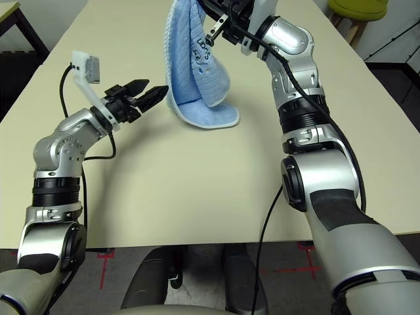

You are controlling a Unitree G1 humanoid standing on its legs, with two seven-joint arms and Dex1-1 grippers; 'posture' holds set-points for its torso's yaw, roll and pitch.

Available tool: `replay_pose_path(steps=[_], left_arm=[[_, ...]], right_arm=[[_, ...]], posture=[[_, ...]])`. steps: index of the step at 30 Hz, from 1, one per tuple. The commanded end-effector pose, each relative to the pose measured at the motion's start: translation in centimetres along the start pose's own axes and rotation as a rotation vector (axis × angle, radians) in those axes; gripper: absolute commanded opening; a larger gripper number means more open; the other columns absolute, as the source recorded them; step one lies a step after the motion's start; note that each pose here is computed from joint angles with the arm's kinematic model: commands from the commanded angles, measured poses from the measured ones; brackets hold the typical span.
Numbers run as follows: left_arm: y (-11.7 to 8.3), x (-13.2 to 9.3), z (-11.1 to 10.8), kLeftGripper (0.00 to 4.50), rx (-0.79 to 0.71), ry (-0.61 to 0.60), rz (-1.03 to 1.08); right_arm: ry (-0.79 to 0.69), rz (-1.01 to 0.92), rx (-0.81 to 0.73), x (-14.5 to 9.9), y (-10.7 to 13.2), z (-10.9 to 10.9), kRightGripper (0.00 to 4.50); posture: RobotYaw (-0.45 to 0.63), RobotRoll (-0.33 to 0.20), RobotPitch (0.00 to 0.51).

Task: Fold the towel and set it aside.

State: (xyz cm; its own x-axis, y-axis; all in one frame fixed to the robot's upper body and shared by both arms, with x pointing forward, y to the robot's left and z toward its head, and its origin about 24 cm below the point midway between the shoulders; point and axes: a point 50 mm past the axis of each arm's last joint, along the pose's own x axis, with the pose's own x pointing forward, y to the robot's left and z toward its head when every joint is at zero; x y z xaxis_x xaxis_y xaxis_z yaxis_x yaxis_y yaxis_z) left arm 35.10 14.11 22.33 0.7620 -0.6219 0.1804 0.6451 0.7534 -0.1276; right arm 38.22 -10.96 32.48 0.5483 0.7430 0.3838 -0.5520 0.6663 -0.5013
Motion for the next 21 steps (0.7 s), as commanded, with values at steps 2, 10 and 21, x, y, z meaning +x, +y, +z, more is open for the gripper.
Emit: replay_pose_path(steps=[2, 10, 21], left_arm=[[-1.4, 1.7, -0.1, 4.50, 0.003, -0.003, 0.027], [1.0, 2.4, -2.8, 4.50, 0.071, 0.189, 0.278], [6.0, -1.6, -3.2, 4.50, 0.223, 0.276, 0.444]], right_arm=[[0.011, -0.008, 0.001, 0.1, -0.1, 0.1, 0.05], [-0.011, -0.049, 0.003, 0.2, -0.8, 0.8, 0.05], [-0.002, -0.134, -0.046, -1.2, -3.5, 1.9, 0.05]], posture=[[0.00, 0.000, 0.164], [-0.01, 0.000, 0.168], [-0.02, 0.000, 0.174]])
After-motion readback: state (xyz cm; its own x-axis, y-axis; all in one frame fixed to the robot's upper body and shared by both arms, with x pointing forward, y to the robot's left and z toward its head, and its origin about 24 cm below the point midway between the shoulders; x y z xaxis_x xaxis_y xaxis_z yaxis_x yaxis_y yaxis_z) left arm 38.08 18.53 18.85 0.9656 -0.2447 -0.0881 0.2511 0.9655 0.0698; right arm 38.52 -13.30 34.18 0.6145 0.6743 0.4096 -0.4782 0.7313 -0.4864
